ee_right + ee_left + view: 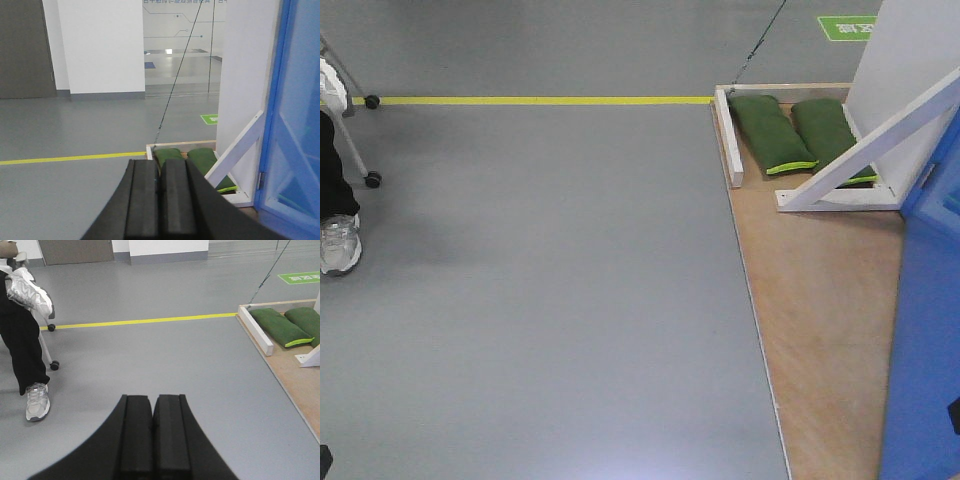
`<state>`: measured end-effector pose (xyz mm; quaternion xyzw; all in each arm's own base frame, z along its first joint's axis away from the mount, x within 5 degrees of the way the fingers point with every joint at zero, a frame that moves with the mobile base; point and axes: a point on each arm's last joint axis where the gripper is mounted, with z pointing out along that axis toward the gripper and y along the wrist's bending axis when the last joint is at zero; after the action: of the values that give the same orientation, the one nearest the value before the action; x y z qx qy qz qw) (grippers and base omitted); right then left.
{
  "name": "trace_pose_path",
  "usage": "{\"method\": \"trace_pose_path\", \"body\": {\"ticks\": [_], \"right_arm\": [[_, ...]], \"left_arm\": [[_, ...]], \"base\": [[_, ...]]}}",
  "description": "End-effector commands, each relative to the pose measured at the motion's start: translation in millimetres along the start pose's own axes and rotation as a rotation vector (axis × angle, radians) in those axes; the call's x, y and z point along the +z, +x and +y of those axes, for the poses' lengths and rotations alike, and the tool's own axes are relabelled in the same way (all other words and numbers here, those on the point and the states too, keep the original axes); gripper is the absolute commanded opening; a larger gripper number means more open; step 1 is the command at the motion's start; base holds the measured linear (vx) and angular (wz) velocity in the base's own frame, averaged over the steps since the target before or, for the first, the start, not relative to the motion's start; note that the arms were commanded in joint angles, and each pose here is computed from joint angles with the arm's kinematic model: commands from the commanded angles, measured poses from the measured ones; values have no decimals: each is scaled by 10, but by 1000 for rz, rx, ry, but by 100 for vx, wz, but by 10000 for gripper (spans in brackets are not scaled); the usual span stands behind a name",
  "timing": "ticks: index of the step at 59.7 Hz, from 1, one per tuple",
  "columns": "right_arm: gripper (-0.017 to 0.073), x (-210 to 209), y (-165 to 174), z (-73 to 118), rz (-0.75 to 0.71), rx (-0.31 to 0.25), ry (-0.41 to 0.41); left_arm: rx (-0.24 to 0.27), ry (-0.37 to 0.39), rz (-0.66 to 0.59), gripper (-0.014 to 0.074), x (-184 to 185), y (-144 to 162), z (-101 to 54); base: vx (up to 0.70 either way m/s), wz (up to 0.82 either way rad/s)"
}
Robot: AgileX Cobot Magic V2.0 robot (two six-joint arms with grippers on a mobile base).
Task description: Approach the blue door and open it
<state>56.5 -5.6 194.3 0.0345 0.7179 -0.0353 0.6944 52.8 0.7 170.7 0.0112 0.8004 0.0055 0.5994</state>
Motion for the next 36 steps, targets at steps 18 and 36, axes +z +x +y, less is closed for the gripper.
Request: {"method": "trace_pose_path", "body": {"ticks": [18,36], "right_arm": [[-4,-6,-49,-1,-83,-12,2],[-4,-6,-49,-1,-83,-12,2]], "left_arm": [[-3,5,-122,71,-49,-176,-1],[-3,5,-122,71,-49,-176,-1]], "base": [[8,0],[0,0]]}}
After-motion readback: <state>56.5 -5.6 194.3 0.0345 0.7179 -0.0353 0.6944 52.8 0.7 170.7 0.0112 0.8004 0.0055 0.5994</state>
